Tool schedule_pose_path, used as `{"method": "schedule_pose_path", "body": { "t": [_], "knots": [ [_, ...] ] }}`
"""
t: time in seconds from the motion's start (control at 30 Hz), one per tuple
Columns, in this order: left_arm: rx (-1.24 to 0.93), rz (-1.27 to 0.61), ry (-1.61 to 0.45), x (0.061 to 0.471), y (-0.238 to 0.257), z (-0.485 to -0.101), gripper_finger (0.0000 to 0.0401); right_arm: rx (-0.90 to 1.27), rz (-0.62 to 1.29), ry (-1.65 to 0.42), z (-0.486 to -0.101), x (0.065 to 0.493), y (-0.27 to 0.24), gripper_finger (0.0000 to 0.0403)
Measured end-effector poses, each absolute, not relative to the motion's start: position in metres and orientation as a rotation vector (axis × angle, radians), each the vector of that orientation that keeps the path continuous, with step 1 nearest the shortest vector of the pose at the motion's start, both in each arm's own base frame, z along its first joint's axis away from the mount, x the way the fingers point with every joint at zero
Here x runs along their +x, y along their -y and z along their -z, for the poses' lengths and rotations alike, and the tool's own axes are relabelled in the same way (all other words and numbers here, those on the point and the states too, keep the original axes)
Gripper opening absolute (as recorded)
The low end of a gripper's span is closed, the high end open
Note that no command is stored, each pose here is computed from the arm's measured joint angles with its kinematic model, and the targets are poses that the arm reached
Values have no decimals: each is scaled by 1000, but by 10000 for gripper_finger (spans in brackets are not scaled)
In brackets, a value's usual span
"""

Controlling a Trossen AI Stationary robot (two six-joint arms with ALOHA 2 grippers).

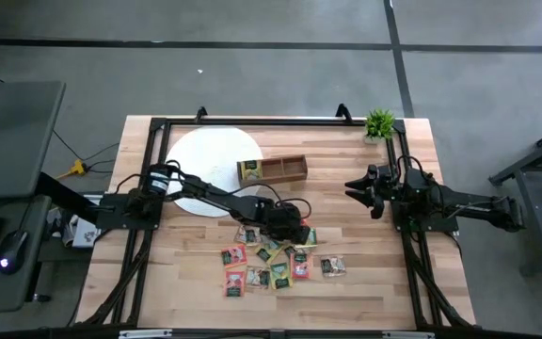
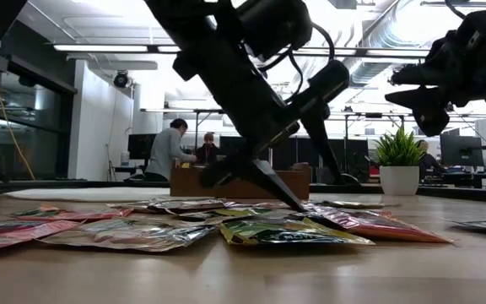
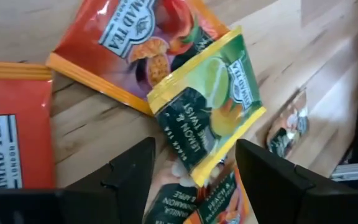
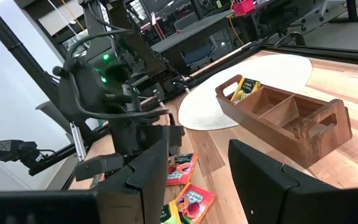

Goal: Pick & Place Tea
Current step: Put the yellow tea bag into the left compartment of the wooden organizer

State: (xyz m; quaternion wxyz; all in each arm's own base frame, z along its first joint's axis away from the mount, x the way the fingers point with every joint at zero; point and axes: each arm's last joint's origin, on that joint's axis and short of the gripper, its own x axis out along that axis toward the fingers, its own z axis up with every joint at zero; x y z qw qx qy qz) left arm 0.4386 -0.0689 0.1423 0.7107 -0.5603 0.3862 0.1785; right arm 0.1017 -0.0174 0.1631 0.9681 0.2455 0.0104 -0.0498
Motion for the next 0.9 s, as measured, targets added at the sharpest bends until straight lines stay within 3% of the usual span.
{"method": "schedule_pose_path", "body": {
  "t": [0.27,0.9],
  "knots": [
    [-1237,-412,-854,438,68,-141,208,497,102,-25,-163,102,18,165],
    [-1199,-429,-800,440,67,-140,7,498,103,-32,-162,102,18,165]
  ]
}}
